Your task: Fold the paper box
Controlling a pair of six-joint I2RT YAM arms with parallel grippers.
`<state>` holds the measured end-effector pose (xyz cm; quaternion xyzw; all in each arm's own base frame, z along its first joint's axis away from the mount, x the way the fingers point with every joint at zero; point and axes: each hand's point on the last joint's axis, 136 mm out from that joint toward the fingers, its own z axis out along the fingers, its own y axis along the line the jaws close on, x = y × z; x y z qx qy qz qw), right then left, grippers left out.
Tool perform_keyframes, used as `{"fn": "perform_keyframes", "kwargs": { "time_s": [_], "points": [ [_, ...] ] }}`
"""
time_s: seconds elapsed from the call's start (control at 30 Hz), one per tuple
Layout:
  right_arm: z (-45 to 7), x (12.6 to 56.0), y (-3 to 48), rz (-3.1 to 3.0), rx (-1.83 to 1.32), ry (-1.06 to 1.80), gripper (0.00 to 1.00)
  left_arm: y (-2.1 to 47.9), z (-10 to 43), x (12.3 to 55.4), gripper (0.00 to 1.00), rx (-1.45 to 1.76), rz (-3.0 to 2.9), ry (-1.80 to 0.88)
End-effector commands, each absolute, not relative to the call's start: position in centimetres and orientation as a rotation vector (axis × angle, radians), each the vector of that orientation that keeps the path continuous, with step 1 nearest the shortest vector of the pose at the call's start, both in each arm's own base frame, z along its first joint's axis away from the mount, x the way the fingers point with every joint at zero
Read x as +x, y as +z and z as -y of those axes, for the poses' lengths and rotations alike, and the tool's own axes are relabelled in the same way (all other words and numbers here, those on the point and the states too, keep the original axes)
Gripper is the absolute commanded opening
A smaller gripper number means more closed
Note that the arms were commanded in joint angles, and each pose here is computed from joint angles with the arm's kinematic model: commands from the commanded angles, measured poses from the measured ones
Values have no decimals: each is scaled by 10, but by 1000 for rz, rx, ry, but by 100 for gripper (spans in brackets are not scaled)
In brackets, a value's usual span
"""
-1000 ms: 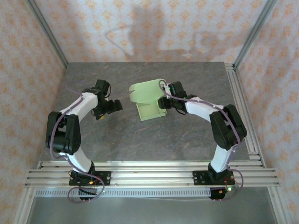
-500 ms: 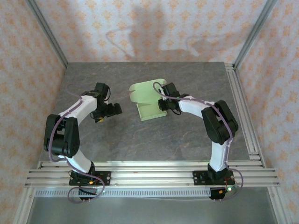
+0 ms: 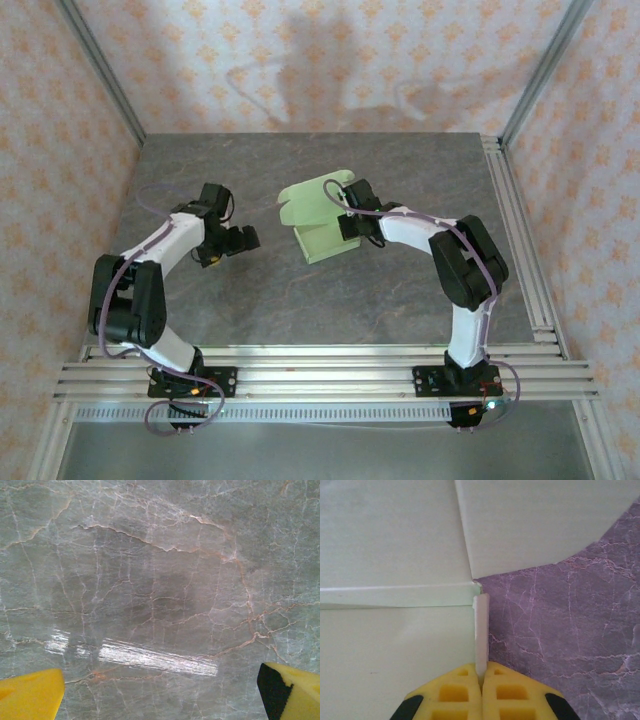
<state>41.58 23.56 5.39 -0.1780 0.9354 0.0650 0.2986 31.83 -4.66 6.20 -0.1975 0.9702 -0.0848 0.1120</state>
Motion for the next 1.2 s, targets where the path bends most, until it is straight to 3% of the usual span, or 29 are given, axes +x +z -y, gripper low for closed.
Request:
{"fn": "perform_keyframes", "kwargs": {
  "time_s": [0.0, 0.2, 0.43, 0.53, 0.7, 0.87, 1.17],
  "points": [
    [-236, 420, 98, -2403, -413, 198, 0, 64, 39, 326, 100, -633, -2759, -210],
    [-245, 412, 161, -2267, -292, 522, 0, 60, 63, 348, 100, -650, -2627, -455],
    [-262, 395, 215, -2118, -211, 957, 2, 91, 150, 379, 93, -452, -2478, -844],
    [-267, 390, 217, -2114, -222, 1025, 3, 114, 188, 391, 88, -369, -2412, -968],
    [-276, 385, 219, -2105, -220, 1141, 3, 140, 228, 397, 64, -291, -2340, -1127],
    [-281, 384, 206, -2137, -217, 1164, 6, 154, 248, 396, 48, -261, -2304, -1218],
    [-295, 379, 174, -2217, -303, 1027, 7, 166, 271, 400, 47, -224, -2295, -1264]
  ]
}}
